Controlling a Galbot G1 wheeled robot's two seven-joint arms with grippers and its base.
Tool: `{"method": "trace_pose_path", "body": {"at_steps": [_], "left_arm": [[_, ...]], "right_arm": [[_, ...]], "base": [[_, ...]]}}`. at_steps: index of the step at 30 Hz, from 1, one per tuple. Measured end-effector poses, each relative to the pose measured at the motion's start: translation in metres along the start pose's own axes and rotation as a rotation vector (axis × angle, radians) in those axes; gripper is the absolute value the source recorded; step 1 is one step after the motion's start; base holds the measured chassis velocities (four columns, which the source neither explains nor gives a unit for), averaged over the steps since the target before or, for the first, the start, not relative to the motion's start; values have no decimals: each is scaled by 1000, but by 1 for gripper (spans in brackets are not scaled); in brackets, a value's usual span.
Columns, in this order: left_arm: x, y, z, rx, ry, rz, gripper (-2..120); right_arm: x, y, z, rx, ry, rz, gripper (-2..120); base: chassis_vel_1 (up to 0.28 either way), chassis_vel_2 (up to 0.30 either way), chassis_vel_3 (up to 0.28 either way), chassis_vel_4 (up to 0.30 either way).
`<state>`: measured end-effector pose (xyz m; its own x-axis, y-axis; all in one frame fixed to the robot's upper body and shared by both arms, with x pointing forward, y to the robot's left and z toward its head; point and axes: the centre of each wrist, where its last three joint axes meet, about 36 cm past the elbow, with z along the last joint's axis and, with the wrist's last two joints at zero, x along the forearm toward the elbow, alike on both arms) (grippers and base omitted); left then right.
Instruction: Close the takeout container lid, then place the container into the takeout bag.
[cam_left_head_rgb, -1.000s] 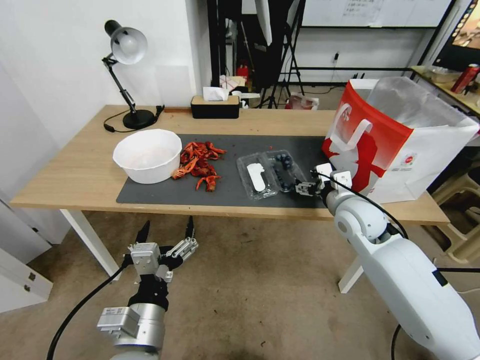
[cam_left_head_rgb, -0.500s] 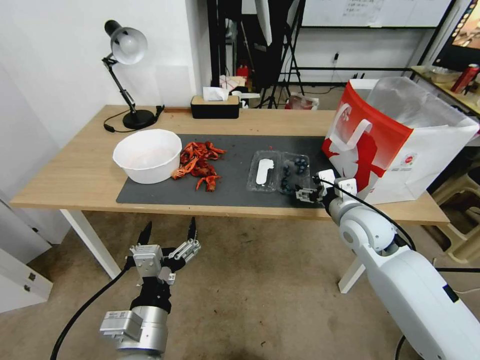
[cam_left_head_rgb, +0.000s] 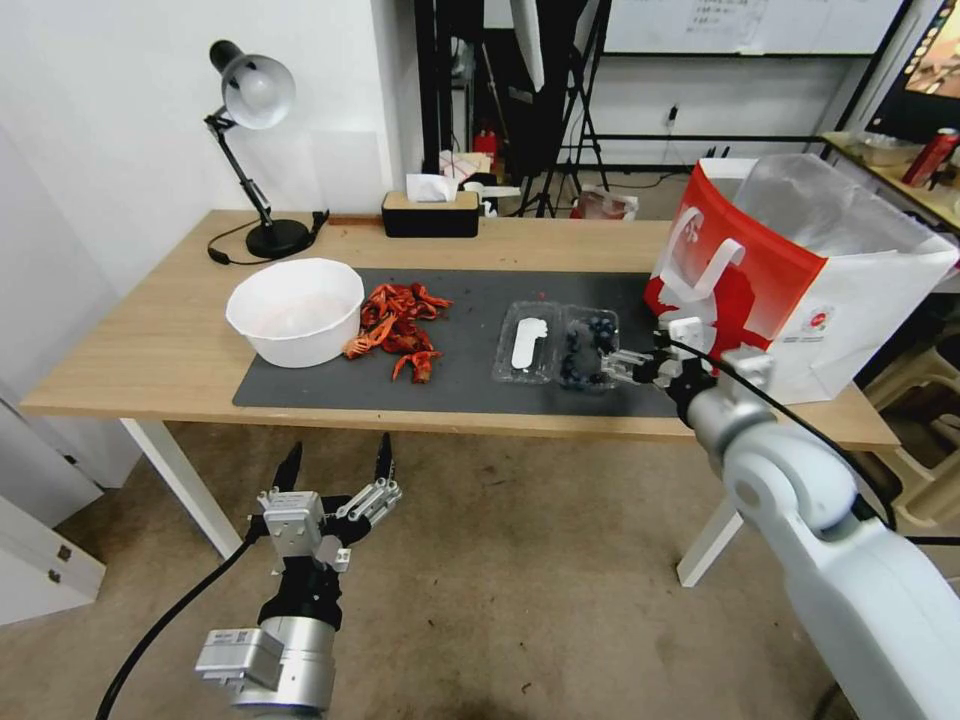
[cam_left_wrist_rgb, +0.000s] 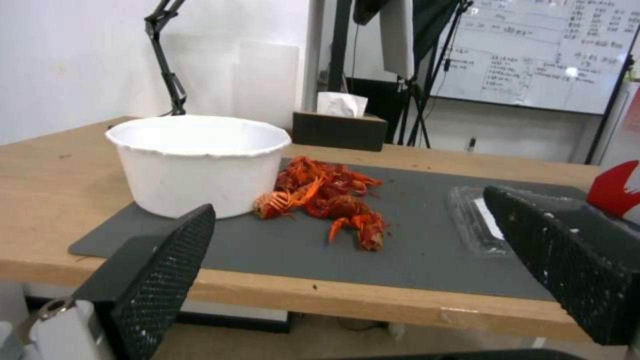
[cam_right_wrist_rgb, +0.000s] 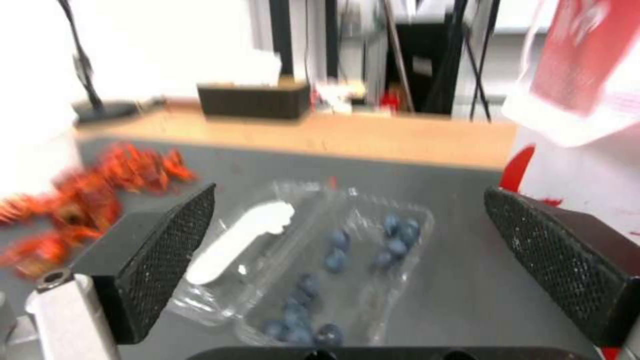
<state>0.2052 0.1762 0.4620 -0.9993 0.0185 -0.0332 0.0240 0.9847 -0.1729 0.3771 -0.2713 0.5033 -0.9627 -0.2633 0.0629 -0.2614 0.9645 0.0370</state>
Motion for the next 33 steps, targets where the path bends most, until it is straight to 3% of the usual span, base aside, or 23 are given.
{"method": "trace_pose_path", "body": {"at_steps": [10,18,22,24,25,26,28,29,32,33], "left_arm": [[-11,10,11,1,8,61,100],[-18,10,19,7,17,103,100],[-20,9,23,24,24,112,100],[-22,7,26,65,26,119,100],[-26,3,26,156,27,120,100],[-26,3,26,156,27,120,100],[-32,-3,18,309,30,112,100],[-32,-3,18,309,30,112,100],[-51,-8,-3,500,59,126,100],[-51,-8,-3,500,59,126,100]], "right_arm": [[77,9,65,-30,-208,60,100],[114,19,112,-40,-224,103,100],[121,23,120,-46,-225,107,100],[122,26,122,-47,-223,104,100],[120,29,122,-48,-222,92,100],[120,29,122,-48,-222,92,100],[113,29,121,-45,-217,68,100],[113,29,121,-45,-217,68,100],[111,28,122,-39,-202,52,100],[111,28,122,-39,-202,52,100]], "base": [[0,0,0,0],[0,0,0,0],[0,0,0,0],[0,0,0,0],[0,0,0,0],[0,0,0,0],[0,0,0,0],[0,0,0,0],[0,0,0,0],[0,0,0,0]]}}
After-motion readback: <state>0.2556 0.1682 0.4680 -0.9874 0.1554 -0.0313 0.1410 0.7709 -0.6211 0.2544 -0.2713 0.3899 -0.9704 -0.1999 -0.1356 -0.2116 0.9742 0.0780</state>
